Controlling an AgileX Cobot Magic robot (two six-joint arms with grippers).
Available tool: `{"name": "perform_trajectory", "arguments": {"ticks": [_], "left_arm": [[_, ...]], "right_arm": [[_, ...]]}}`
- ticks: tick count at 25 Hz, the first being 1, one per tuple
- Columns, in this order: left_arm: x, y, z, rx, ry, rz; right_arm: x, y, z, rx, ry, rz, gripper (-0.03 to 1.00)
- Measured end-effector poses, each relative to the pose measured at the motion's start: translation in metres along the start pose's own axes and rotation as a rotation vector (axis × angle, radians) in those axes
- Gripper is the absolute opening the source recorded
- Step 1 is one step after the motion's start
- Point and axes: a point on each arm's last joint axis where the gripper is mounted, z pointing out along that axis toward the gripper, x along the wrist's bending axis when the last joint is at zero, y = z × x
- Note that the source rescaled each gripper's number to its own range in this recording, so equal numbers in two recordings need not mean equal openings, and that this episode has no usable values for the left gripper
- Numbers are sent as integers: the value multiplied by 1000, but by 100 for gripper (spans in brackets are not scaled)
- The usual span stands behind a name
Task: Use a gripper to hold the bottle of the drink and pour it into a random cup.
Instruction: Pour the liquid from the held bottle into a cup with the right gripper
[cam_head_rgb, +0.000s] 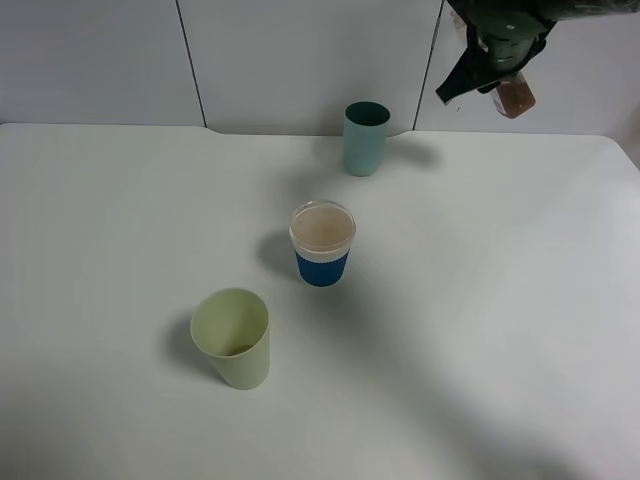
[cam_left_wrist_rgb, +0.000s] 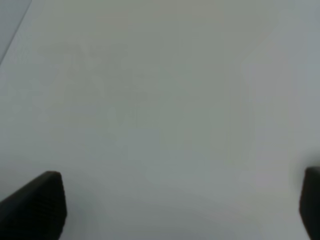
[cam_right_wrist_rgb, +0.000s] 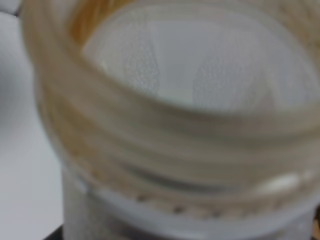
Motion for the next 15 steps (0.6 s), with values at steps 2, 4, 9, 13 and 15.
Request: {"name": "perform_trajectory", "arguments": {"ticks": [2, 4, 9, 13, 15], "left_arm": [[0, 0, 0, 0, 0, 0], [0, 0, 0, 0, 0, 0], [0, 0, 0, 0, 0, 0], [0, 0, 0, 0, 0, 0], [0, 0, 0, 0, 0, 0]], "right_arm": [[2, 2, -1, -8, 2, 1, 0], [6, 2, -1, -8, 7, 3, 0], [15, 3, 6, 18, 5, -7, 0], [23, 11, 16, 81, -40, -10, 0], [27, 17, 18, 105, -66, -4, 0]]}}
